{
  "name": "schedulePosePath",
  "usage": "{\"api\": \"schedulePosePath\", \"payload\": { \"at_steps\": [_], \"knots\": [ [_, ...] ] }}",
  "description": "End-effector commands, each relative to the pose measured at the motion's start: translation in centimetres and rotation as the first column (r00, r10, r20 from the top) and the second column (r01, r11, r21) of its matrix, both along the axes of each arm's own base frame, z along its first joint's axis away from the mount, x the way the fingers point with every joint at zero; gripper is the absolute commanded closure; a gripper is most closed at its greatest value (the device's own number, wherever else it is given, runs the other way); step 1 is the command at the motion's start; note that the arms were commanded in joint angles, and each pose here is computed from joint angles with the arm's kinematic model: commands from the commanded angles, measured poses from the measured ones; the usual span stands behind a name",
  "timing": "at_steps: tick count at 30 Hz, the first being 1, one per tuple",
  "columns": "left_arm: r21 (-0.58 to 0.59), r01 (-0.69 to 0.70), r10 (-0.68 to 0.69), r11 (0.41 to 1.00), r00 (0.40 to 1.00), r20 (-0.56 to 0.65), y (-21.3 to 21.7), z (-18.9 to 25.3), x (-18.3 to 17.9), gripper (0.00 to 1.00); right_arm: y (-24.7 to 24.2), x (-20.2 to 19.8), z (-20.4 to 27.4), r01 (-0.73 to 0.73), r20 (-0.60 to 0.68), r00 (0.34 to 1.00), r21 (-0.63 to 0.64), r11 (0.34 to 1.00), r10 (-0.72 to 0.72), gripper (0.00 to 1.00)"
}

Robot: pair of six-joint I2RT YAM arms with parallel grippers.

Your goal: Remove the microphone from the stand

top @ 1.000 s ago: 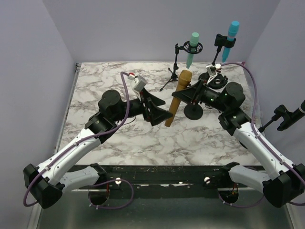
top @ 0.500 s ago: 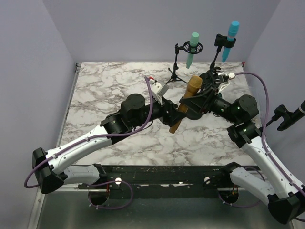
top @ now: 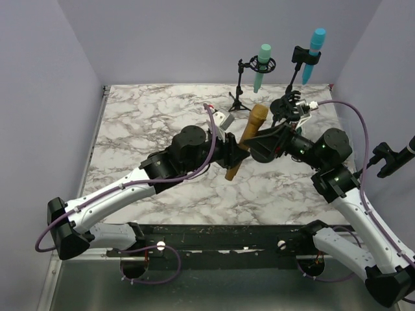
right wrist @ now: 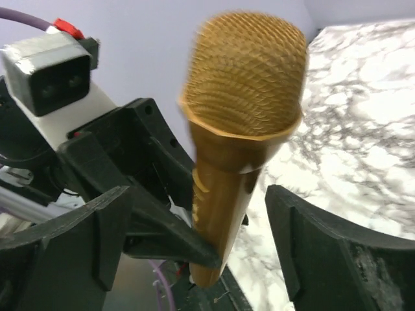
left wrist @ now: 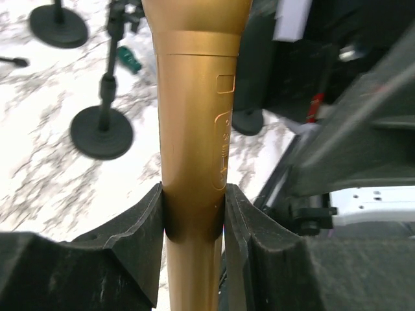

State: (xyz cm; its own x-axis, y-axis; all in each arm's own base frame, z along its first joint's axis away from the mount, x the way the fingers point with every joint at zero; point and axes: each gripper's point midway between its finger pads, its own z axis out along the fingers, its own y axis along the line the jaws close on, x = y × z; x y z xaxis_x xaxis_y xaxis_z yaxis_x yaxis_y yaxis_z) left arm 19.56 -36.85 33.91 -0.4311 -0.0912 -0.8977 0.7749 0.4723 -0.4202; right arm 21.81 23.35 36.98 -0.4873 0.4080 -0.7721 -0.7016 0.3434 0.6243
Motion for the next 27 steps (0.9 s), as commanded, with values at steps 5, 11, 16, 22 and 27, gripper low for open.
{"api": "schedulePosePath", "payload": {
  "at_steps": [5,11,16,22,27],
  "knots": [
    [0.115,-0.203,0.220,0.972,0.962,-0.162,7.5,-3.9,4.2,1.00,-3.0,1.5,1.1,0.210,0.054,0.978,-0.183,0.960,-0.204,0.00],
    [0.298,-0.354,0.450,0.887,0.810,-0.376,14.7,-10.4,10.9,1.00,-5.7,1.8,1.5,0.348,0.102,0.937,-0.223,0.911,-0.333,0.00],
    [0.556,-0.341,0.601,0.758,0.696,-0.393,19.6,-15.4,18.3,1.00,-7.8,1.0,2.6,0.442,0.145,0.895,-0.176,0.879,-0.421,0.00],
    [0.737,-0.390,0.748,0.553,0.622,-0.232,25.2,-18.7,27.8,1.00,-10.2,0.3,3.4,0.535,0.184,0.843,-0.180,0.825,-0.506,0.00],
    [0.727,-0.342,0.716,0.596,0.637,-0.288,24.7,-18.6,33.2,1.00,-11.9,0.3,2.5,0.602,0.188,0.798,-0.203,0.773,-0.572,0.00]
  ]
}}
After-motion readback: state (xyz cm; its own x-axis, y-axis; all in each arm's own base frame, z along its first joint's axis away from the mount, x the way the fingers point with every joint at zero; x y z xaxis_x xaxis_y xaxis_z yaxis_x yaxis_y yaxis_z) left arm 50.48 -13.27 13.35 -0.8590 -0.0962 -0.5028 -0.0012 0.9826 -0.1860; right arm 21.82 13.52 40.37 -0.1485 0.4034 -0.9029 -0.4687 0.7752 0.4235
